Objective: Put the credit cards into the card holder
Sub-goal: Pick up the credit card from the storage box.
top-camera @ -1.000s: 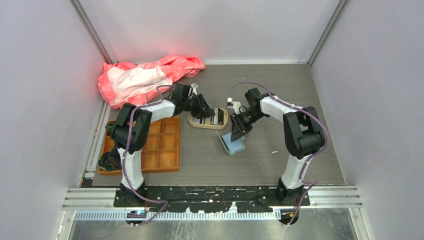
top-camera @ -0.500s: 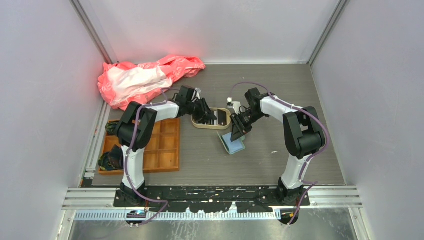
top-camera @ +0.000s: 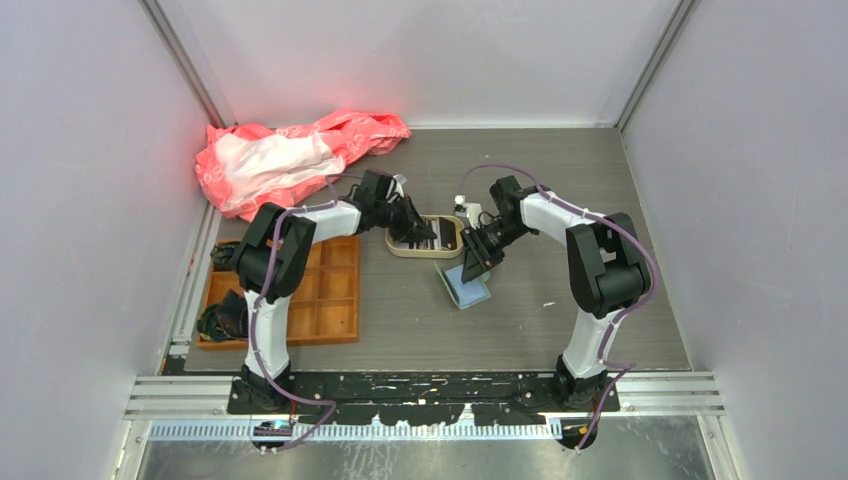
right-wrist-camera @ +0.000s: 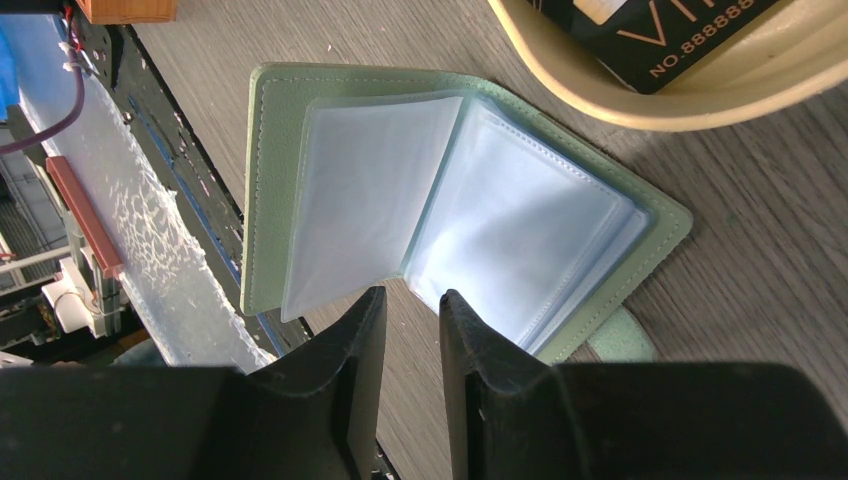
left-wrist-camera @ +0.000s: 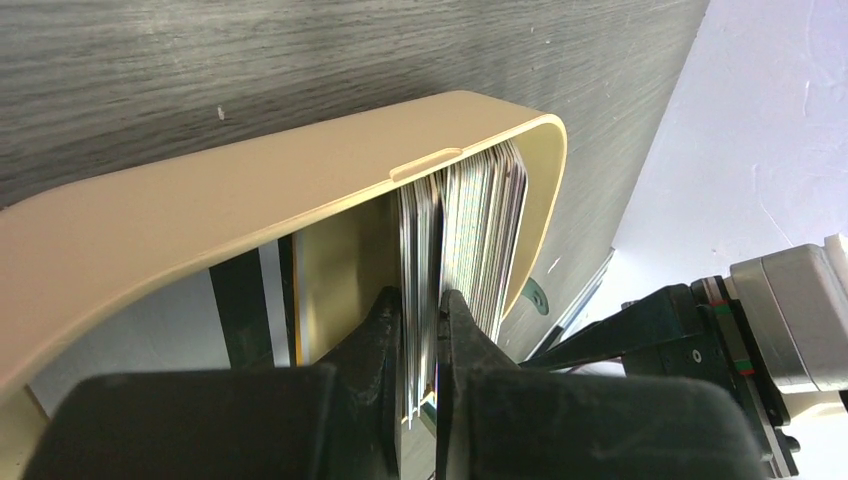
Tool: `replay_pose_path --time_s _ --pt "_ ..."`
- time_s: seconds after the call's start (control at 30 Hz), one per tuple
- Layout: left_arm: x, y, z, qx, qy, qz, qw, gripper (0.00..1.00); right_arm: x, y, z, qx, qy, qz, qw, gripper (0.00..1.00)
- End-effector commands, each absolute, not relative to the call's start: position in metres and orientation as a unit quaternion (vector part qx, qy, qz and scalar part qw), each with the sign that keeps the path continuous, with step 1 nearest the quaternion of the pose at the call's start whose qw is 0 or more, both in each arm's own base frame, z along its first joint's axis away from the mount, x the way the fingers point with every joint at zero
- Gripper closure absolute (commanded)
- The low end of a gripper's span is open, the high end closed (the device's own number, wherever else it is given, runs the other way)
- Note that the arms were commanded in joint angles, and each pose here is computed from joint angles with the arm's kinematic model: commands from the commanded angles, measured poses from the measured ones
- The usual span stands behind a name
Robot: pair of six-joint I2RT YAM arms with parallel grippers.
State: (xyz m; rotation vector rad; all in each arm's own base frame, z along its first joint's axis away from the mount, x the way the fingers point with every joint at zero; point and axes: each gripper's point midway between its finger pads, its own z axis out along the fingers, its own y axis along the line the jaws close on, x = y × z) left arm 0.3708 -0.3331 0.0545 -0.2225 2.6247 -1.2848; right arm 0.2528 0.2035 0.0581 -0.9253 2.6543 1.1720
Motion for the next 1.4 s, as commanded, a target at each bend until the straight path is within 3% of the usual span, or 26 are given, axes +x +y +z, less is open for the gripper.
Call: replay_pose_path --time_s 0.0,0.37,0.63,0.83,1.37 --pt "0.377 -0.323 0.072 -0.061 0.903 -0.402 0.140 1.00 0.255 0.207 0.076 -0.320 0.861 0.389 0.075 0.68" --pt "0.370 -0.311 0.076 -0.052 0.926 -0.340 0.158 1.00 0.255 0.207 0.075 -0.320 0.861 0.390 0.073 0.68" --pt "0.369 -0.331 0.078 -0.054 0.909 -0.391 0.135 0.71 0.255 0.206 0.075 -0.320 0.861 0.389 0.073 0.68" --pt "0.370 -0.341 0.084 -0.064 0.894 -0.424 0.128 0.59 0.255 0.206 0.075 -0.319 0.861 0.390 0.073 0.68" --pt "0.372 -0.360 0.070 -0.084 0.883 -0.449 0.110 0.57 0.256 0.206 0.075 -0.319 0.860 0.391 0.073 0.68"
